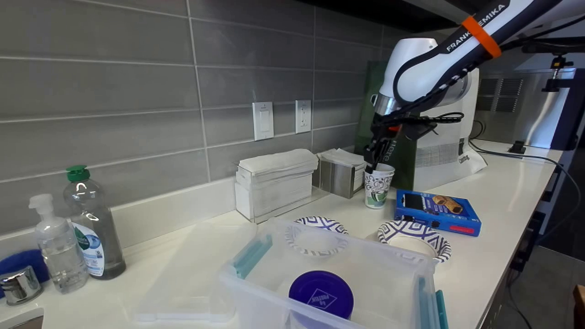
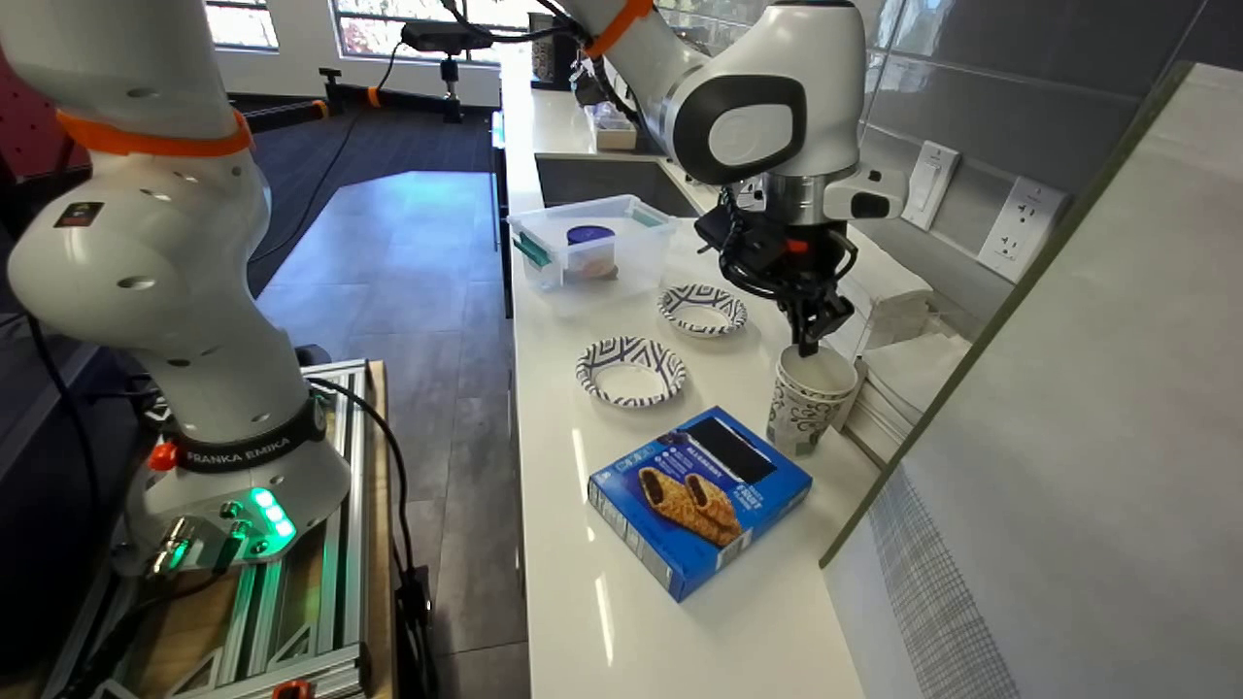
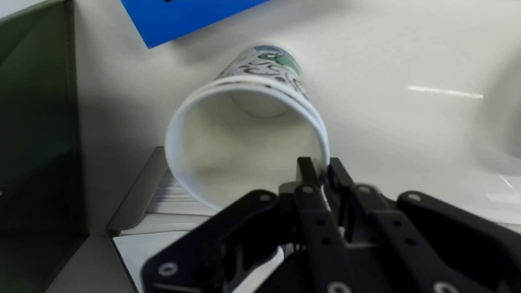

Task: Put the cup on the plate

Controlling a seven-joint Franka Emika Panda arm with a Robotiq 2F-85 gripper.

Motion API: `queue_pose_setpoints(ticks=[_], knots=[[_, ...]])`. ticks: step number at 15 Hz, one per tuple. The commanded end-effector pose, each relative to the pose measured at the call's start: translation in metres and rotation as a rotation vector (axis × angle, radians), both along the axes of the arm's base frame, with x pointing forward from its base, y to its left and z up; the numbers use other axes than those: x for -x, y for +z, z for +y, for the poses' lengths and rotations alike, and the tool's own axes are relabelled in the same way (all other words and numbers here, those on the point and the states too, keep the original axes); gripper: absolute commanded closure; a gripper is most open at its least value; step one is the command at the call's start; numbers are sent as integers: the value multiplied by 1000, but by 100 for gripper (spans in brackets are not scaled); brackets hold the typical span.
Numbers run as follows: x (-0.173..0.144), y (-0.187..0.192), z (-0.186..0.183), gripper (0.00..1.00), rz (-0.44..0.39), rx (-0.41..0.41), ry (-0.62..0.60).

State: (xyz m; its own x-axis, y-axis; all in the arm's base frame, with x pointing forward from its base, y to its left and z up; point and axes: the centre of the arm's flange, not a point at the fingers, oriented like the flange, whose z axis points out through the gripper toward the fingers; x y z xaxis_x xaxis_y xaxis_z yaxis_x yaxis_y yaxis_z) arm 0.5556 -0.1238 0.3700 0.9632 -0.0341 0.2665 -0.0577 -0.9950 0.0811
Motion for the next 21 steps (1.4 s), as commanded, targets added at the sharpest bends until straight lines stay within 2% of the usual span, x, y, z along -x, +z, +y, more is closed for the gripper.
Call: queue_pose_setpoints(ticks=[1,9,14,21], knots=[[-1,5,-1,98,19,4,-18],[0,22,-2,99,-5,32,1],[9,48,-3,99,-12,50,13],[24,98,-6,99,-115,57,4]])
